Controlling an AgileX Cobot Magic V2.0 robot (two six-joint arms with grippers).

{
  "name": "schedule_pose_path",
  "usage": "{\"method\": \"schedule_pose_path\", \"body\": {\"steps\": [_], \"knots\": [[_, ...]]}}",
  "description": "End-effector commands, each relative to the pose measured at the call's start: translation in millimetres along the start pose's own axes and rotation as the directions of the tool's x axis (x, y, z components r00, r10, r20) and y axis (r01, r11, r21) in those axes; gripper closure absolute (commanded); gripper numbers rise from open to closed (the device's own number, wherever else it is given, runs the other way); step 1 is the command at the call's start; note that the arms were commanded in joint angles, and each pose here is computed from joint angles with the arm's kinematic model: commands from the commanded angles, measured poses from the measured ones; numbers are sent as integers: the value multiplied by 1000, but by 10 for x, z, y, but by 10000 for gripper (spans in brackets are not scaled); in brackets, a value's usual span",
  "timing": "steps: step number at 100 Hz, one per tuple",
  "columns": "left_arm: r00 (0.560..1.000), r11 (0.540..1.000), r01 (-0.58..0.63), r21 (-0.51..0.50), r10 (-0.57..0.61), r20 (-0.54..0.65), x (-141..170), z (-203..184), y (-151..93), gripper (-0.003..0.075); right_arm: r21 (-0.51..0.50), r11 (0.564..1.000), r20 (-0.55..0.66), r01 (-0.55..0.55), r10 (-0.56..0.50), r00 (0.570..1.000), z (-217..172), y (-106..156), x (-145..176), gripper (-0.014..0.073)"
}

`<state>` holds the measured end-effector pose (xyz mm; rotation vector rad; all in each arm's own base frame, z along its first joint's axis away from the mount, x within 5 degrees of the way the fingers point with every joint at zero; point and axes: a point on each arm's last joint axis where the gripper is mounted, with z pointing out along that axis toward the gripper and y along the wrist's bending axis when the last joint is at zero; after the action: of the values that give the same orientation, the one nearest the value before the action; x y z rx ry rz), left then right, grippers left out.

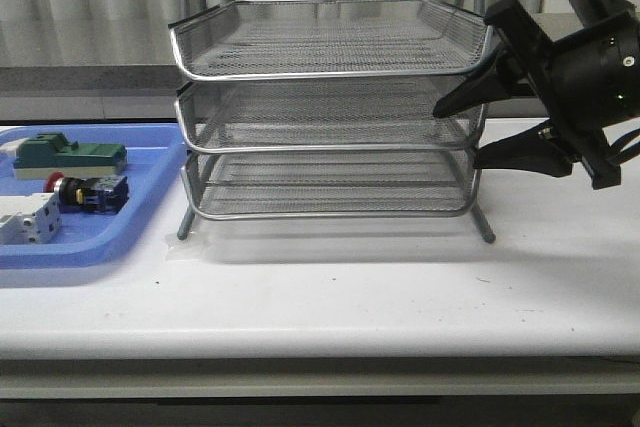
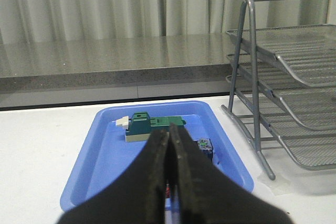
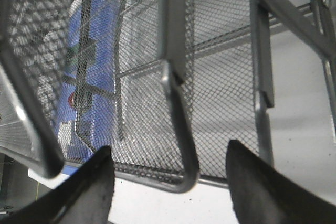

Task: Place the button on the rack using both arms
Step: 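Reach the right gripper to the middle mesh tray's front edge and grip it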

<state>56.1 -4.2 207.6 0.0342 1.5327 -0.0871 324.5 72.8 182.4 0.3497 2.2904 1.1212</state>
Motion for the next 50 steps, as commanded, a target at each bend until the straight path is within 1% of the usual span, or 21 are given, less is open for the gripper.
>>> {"method": "schedule_pose_path", "body": {"steps": [1,10,31,50], "knots": [[997,1000,16,4,-16,78,24,-15,0,741,-99,995,30,19,-16,999,-33,168,-118,132],[997,1000,16,4,-16,78,24,-15,0,741,-108,994,19,13,-11,1000,14,148,-132,169],[997,1000,16,4,-16,78,24,-15,0,741,-118,993,16,13,-11,1000,41,138,-141,305],[997,1000,16,4,-16,78,24,-15,0,741,-117,993,15,15,-13,1000,41,137,-140,469]]}}
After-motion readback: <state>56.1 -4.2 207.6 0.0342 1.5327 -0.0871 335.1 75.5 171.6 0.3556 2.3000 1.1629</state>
